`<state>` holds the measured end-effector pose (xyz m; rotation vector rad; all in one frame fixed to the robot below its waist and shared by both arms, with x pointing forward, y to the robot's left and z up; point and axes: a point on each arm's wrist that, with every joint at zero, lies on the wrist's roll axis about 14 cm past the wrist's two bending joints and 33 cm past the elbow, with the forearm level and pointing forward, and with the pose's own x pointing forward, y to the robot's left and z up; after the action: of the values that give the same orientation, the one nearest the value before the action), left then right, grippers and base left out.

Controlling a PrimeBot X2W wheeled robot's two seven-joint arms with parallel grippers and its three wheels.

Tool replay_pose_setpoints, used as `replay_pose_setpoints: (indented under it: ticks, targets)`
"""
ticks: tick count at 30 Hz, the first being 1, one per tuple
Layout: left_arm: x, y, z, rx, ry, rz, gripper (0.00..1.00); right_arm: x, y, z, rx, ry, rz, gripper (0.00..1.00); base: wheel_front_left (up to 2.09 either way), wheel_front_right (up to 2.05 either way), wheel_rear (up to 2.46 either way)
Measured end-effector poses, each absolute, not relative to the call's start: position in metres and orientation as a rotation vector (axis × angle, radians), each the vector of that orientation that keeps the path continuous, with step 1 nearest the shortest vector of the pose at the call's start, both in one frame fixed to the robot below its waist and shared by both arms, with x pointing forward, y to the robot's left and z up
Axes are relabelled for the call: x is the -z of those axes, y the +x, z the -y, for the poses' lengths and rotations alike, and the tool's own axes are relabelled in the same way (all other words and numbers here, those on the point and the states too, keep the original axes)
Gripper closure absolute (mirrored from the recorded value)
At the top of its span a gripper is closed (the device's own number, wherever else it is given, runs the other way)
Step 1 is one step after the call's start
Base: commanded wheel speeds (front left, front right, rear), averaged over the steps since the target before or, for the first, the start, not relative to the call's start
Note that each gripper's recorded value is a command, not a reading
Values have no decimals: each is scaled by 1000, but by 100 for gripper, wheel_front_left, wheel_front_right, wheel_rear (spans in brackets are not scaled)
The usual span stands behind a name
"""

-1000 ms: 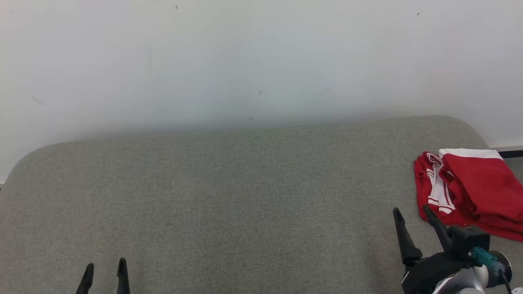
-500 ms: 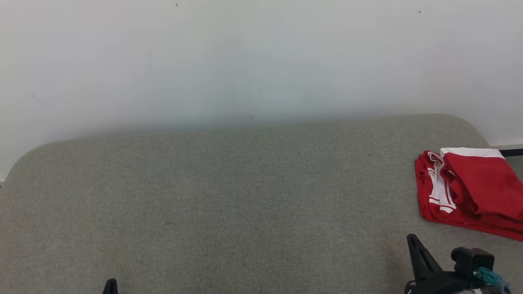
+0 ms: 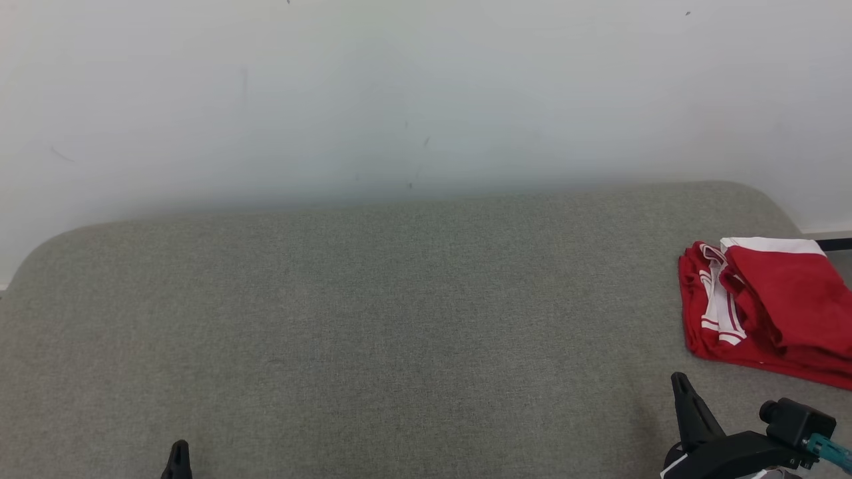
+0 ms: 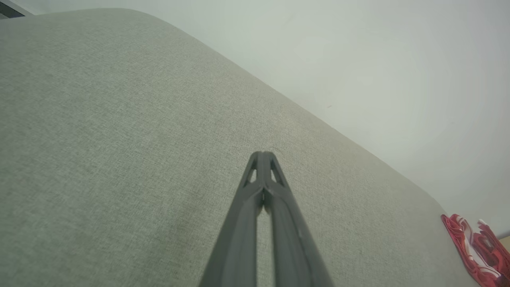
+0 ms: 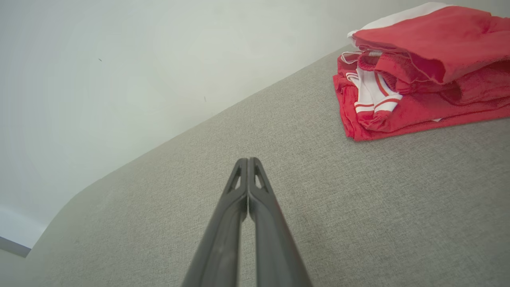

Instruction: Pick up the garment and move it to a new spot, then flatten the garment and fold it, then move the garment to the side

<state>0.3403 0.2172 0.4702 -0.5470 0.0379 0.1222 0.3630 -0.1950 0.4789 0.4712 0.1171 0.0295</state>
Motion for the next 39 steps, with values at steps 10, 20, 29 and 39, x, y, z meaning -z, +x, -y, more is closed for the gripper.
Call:
replay_pose_setpoints:
  ticks: [10, 20, 29, 39]
  targets:
    - [-474, 347, -217, -131, -712, -33, 100, -482, 366, 197, -6, 648, -107, 100, 0, 0, 0]
    - [-477, 353, -215, -128, -832, -29, 100, -485, 369, 197, 7, 777, -96, 100, 0, 0, 0]
    - [-481, 358, -213, -119, -936, -27, 100, -488, 371, 198, 15, 893, -88, 100, 0, 0, 0]
    - [-484, 363, -211, -109, -1046, -24, 100, -492, 375, 199, 17, 1009, -73, 100, 0, 0, 0]
